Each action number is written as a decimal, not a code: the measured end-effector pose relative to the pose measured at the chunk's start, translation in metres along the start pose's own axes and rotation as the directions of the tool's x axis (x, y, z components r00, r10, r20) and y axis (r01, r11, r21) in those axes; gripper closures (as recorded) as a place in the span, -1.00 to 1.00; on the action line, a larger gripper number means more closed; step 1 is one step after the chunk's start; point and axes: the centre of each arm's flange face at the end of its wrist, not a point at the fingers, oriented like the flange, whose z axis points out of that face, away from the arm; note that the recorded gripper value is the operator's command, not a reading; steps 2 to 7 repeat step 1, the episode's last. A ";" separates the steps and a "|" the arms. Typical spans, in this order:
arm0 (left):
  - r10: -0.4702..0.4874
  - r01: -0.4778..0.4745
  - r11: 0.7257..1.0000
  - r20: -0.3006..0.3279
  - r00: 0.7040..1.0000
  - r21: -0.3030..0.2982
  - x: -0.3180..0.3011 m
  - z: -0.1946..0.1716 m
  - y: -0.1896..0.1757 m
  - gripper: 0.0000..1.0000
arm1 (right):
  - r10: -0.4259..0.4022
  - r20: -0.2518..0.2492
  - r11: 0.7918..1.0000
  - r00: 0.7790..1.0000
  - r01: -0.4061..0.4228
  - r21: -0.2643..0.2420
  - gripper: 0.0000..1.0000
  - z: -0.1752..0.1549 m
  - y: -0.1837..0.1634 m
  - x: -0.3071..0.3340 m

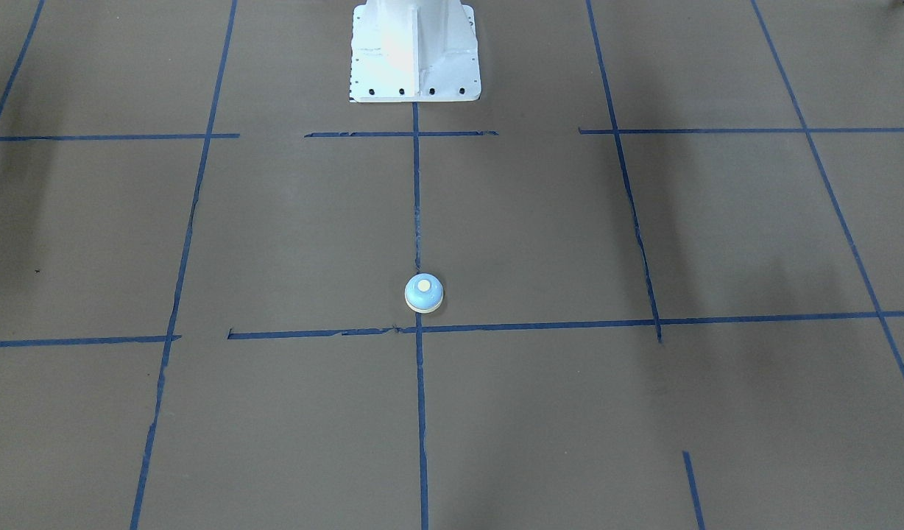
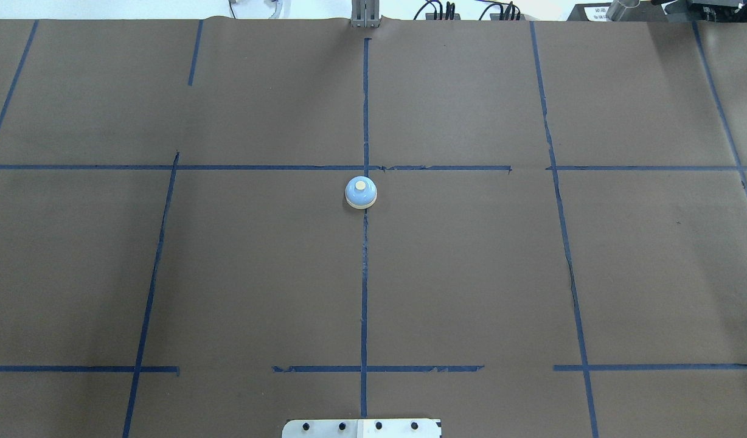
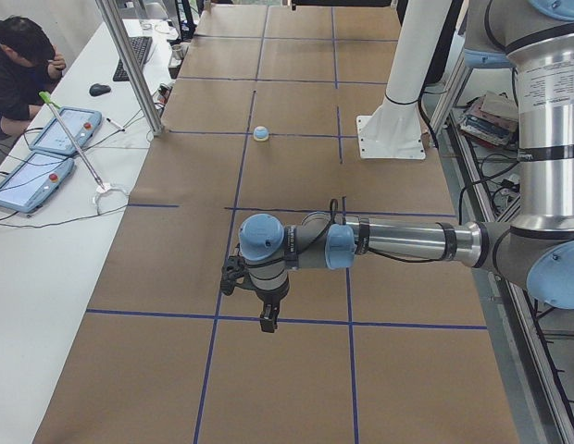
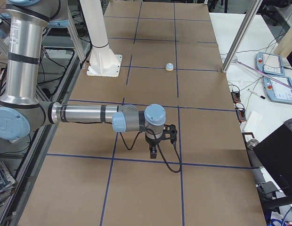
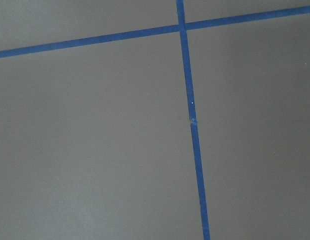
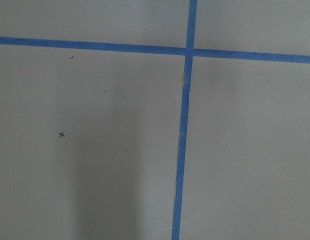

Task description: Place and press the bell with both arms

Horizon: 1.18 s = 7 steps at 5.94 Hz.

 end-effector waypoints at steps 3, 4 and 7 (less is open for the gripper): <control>0.001 -0.001 1.000 0.000 1.000 0.001 0.000 0.000 0.000 -1.00 | -0.001 0.000 1.000 1.000 0.001 0.001 -1.00 -0.001 0.001 -0.001; 0.001 -0.001 1.000 0.000 1.000 0.001 0.000 0.000 0.000 -1.00 | -0.001 0.000 1.000 1.000 0.001 0.001 -1.00 -0.001 0.001 -0.001; 0.001 -0.001 1.000 0.000 1.000 0.001 0.000 0.000 0.000 -1.00 | -0.001 0.000 1.000 1.000 0.001 0.001 -1.00 -0.001 0.001 -0.001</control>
